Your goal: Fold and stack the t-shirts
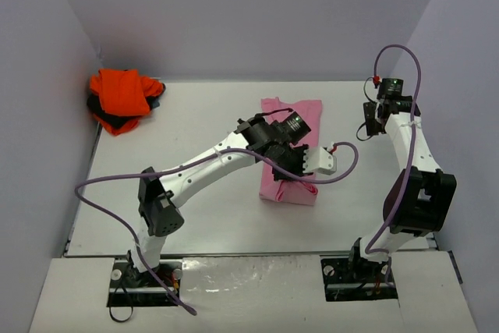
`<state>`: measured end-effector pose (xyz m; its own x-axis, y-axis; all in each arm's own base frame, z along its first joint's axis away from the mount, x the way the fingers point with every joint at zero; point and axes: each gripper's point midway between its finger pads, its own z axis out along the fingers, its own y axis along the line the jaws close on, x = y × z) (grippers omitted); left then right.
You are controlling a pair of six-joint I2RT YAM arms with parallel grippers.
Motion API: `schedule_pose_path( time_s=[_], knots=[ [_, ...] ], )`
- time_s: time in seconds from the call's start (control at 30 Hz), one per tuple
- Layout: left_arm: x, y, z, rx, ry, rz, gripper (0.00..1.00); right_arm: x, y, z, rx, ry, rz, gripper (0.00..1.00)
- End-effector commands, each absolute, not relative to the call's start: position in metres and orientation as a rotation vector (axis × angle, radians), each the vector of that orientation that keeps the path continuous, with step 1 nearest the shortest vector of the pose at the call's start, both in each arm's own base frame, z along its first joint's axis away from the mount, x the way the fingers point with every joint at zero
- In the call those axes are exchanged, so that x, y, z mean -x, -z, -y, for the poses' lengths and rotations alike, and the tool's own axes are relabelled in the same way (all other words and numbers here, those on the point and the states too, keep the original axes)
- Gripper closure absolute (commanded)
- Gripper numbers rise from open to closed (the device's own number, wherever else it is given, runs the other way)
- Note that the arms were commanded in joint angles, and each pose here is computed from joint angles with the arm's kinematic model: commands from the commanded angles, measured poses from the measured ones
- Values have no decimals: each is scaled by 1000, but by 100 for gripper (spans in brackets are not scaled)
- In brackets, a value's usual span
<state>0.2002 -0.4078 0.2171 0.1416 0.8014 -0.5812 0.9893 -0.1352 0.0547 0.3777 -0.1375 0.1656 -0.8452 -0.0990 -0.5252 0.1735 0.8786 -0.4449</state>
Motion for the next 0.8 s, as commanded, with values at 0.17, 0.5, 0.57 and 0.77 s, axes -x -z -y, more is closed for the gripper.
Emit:
schedule_pose_path(
  time_s=[0.17, 0.5, 0.57, 0.77],
  knots=[
    [-271, -219, 429, -1955, 575, -1620, 100, -400, -205, 139, -98, 649, -2356, 20],
    [-318, -201, 456, -1926, 577, -1565, 100, -422, -233, 158, -134, 684, -2267, 19],
    [-331, -200, 458, -1899, 578, -1559, 100, -426, -231, 160, -139, 680, -2266, 19],
    [-373, -187, 457, -1824, 548, -1564, 100, -437, -217, 167, -135, 688, -2287, 19]
  ],
)
